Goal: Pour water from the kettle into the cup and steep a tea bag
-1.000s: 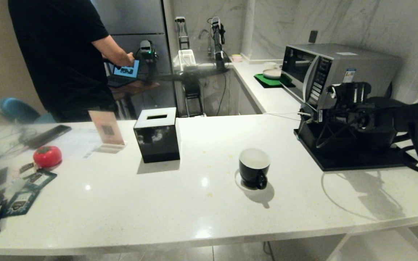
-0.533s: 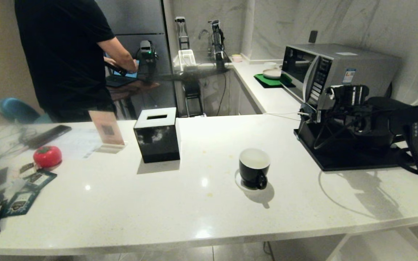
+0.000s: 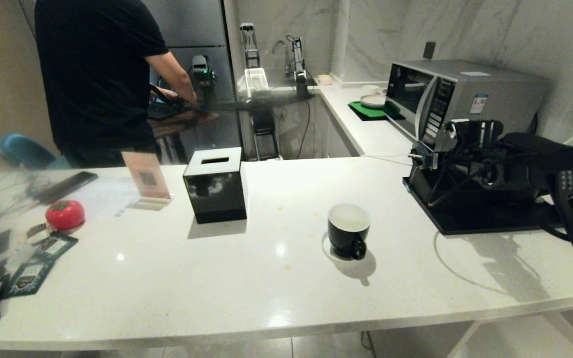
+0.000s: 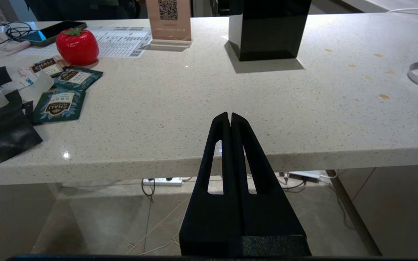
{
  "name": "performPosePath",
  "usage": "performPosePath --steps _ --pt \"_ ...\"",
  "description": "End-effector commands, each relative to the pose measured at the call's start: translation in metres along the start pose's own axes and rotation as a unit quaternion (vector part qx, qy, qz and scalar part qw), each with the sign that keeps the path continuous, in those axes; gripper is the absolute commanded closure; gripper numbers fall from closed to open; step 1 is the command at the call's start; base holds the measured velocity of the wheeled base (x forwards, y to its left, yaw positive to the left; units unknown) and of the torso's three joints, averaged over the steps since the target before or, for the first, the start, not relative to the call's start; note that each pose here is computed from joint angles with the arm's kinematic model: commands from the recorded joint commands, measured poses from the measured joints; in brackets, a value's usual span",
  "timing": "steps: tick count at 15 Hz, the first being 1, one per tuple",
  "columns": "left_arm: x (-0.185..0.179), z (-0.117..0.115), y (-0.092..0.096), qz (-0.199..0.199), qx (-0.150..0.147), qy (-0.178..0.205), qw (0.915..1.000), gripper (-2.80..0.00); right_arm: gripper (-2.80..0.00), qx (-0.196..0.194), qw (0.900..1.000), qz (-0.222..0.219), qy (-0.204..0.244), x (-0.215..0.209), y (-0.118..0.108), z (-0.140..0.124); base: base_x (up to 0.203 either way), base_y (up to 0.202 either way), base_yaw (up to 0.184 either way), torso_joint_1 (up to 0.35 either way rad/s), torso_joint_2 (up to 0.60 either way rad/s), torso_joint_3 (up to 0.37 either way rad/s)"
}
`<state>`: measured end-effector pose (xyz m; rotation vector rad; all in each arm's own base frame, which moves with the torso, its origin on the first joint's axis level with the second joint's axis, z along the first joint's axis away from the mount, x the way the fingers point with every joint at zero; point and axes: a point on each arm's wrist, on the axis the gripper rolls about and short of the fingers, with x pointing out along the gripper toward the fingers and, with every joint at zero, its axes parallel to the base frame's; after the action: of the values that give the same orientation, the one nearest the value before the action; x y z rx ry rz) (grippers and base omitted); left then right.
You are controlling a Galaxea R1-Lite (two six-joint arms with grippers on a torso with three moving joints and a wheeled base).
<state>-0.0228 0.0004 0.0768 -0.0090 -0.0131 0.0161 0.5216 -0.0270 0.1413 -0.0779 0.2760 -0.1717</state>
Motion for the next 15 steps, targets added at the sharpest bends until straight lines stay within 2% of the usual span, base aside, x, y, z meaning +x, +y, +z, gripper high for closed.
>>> performPosePath --steps 1,9,15 --pt "0.000 0.000 0.000 0.000 0.000 0.000 1.0000 0.00 -2.80 -0.002 1.000 0.000 0.000 0.001 0.001 -0.001 0.000 0.000 0.000 0.000 0.00 0.000" --pt "0.000 0.000 0.000 0.000 0.000 0.000 1.0000 0.00 -2.80 -0.006 1.000 0.010 -0.010 0.002 0.014 -0.003 0.000 0.000 0.000 0.000 0.00 0.000" --pt "0.000 0.000 0.000 0.000 0.000 0.000 1.0000 0.00 -2.80 -0.004 1.000 0.009 -0.019 0.002 0.014 -0.001 0.000 0.000 0.000 0.000 0.00 0.000"
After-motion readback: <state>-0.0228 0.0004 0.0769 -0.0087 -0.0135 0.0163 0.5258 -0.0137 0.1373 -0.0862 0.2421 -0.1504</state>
